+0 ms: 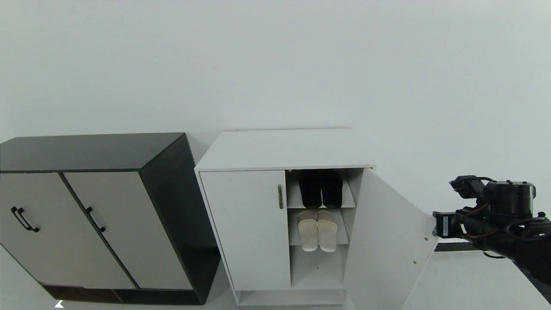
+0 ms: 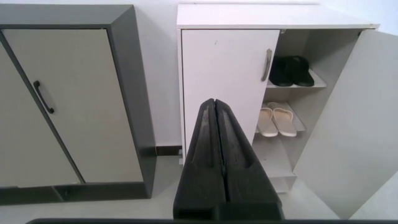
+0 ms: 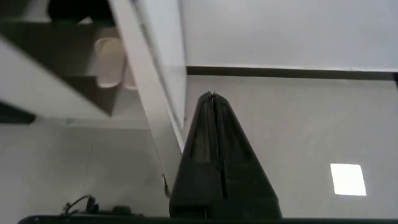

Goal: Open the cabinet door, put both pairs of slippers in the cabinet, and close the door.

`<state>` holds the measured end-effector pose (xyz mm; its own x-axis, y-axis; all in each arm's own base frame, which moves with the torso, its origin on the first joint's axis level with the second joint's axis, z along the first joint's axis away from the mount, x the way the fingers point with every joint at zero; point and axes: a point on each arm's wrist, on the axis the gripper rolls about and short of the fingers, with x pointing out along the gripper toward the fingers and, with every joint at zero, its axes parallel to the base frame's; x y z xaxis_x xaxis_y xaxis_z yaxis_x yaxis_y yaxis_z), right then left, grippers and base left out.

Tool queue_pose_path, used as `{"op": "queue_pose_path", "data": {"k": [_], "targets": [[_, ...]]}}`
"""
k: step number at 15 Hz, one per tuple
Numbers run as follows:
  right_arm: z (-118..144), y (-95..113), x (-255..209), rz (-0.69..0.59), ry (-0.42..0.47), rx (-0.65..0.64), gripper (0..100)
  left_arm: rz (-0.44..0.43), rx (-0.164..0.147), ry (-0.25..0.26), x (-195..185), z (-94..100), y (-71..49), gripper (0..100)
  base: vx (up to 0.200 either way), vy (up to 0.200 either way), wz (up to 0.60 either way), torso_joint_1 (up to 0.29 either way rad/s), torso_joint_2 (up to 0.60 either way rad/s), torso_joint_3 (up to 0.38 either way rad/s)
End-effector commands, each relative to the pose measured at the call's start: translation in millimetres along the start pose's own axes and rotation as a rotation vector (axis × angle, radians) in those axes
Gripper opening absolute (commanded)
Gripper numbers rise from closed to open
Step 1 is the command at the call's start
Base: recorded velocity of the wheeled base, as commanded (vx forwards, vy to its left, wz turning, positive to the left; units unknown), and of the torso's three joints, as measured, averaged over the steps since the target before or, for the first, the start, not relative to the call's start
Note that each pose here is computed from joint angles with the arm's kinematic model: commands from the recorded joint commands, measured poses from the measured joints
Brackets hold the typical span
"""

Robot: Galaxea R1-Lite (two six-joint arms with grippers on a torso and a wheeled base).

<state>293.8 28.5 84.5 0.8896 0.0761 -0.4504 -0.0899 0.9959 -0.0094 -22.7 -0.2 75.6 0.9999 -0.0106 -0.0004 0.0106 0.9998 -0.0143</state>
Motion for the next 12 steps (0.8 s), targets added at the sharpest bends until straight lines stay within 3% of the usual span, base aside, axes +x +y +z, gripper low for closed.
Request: {"op": "queue_pose_path", "data": {"k": [1,5,9,12], "targets": [[-5,24,-11,0.074,0.012,-0.034,0,0.0,-0.001,0.0,0,0.0,0.0,0,0.0,0.0,0.0,0.0,0.0,0.0],[-6,47,-25,0.154,-0.001,-0.052,0,0.0,0.0,0.0,0,0.0,0.0,0,0.0,0.0,0.0,0.0,0.0,0.0],[-7,83,-38,0.279,0.0,-0.004,0,0.0,0.0,0.0,0,0.0,0.0,0,0.0,0.0,0.0,0.0,0.0,0.0],[-2,96,-47,0.334,-0.03,0.046,0,0.0,0.0,0.0,0,0.0,0.0,0,0.0,0.0,0.0,0.0,0.0,0.0]]}}
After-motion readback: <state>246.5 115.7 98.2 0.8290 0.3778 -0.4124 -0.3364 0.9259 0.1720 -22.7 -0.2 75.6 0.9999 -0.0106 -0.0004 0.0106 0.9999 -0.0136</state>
